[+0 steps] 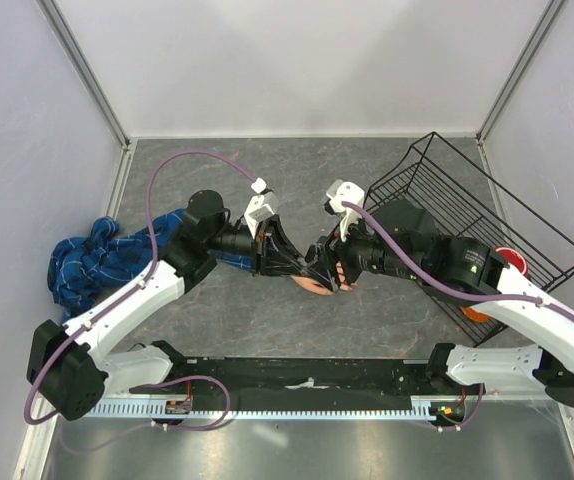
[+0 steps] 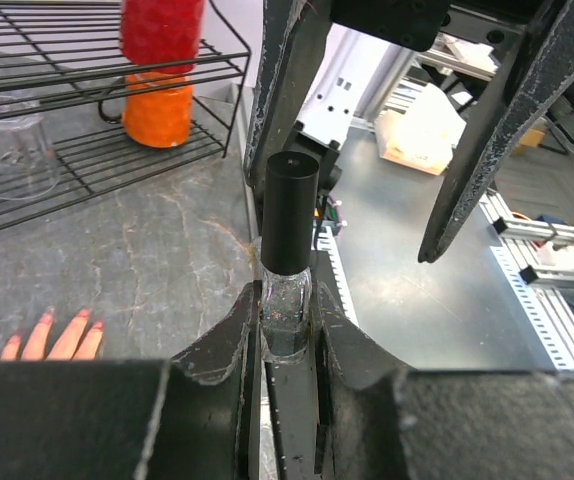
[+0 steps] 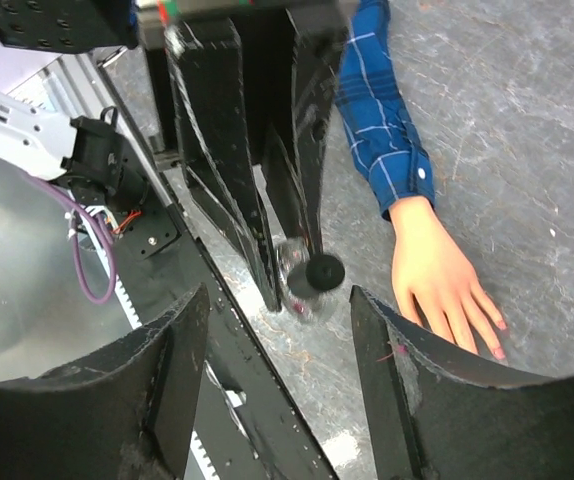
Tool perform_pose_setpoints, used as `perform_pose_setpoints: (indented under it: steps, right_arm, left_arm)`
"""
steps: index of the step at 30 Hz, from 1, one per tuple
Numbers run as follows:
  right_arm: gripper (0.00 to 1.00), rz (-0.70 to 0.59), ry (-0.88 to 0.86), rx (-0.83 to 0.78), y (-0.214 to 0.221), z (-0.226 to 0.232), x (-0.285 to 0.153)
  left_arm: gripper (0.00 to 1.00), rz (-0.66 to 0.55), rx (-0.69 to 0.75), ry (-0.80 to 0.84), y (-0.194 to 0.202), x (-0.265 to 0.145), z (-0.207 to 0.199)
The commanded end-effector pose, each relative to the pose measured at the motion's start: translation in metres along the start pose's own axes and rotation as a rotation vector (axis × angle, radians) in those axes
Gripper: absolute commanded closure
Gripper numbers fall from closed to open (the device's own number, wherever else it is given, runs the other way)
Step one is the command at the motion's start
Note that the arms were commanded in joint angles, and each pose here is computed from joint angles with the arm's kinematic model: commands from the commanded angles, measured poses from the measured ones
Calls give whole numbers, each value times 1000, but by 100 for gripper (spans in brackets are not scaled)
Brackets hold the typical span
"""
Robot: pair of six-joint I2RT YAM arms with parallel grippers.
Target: Paint the nails
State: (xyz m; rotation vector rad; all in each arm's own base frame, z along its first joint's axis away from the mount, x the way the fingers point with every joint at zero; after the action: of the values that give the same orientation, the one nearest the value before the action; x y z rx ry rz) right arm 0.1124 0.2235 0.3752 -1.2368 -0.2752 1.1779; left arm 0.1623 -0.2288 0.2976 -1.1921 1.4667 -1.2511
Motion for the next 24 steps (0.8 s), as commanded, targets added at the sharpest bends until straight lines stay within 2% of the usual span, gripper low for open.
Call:
perform_pose_setpoints:
  steps: [1,8,11,14,16,19,20,22,24]
  right_arm:
    - [37,8,-56,-61,-12,7,-1]
    - [48,74,-147,-120,-19,12,1]
    - [61,98,-163,-131,-17,9,1]
    - [70,126,-183,-141,-13,7,1]
    - [72,137,-188,-141,-11,6,1]
    - [85,148,-195,-143,-8,4,2]
    - [99,151,-197,-141,-7,4,4]
    - [100,160,-191,-135,-5,3,6]
    - [100,114,-154,-74,-9,2,11]
  left_arm:
    - [98,-26,41,103,-17,3,-10]
    - [98,-21,34,124,-16,5,-12]
    - [98,-23,39,126,-18,4,-13]
    - [98,-24,42,124,-18,4,-14]
    - [98,-24,42,126,-19,4,-14]
    - [98,-24,44,123,-19,4,-14]
    - [98,-25,45,121,-19,4,-14]
    - [98,-31,57,91,-20,4,-12]
    - [98,-24,77,34,-19,3,-10]
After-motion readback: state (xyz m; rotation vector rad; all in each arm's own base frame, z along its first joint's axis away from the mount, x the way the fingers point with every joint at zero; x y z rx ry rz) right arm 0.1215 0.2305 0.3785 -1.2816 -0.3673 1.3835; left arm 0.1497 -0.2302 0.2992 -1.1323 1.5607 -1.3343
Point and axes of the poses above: each gripper's point midway between its finger pads, its own x axis out along the fingers, its own z axis along the line the jaws close on, y = z × x, the point moved 8 cm from there along -x, back along the fingers, and after that the axes turned 11 degrees about x, right-handed, at the moved point
